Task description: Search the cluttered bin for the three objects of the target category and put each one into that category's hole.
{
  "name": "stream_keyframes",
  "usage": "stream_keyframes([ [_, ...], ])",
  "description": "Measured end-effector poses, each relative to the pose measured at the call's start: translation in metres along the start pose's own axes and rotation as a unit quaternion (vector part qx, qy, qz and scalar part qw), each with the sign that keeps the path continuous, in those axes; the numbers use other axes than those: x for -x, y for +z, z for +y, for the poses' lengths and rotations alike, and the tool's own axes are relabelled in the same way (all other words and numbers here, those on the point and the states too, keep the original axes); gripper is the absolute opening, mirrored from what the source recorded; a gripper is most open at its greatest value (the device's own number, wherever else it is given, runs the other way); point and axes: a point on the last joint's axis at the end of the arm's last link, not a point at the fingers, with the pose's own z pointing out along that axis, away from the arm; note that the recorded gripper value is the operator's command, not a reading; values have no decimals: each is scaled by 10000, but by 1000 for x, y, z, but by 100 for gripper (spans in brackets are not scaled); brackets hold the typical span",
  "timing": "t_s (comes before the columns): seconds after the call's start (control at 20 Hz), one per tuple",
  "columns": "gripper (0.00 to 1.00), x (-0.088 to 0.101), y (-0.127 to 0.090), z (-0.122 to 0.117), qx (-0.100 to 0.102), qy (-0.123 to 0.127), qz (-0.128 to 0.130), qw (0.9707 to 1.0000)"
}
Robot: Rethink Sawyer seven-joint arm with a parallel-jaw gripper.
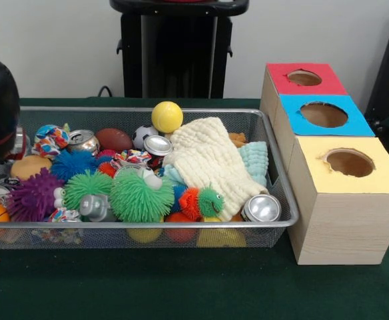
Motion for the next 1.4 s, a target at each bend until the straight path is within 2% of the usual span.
stream_keyframes([
  [0.65, 0, 0, 0, 0, 12, 1, -7, 10000],
  [0.85, 0, -8, 0, -1, 92, -43, -219, 9997],
  [1.05, 0, -29, 2, -1, 307, -129, -496, 9982],
  [1.1, 0, -41, 1, 0, 425, -186, -614, 9970],
  [1.25, 0, -54, -1, 0, 557, -237, -699, 9957],
  [1.3, 0, -70, -3, -1, 740, -304, -808, 9935],
  [1.4, 0, -82, -6, -2, 908, -365, -918, 9910],
])
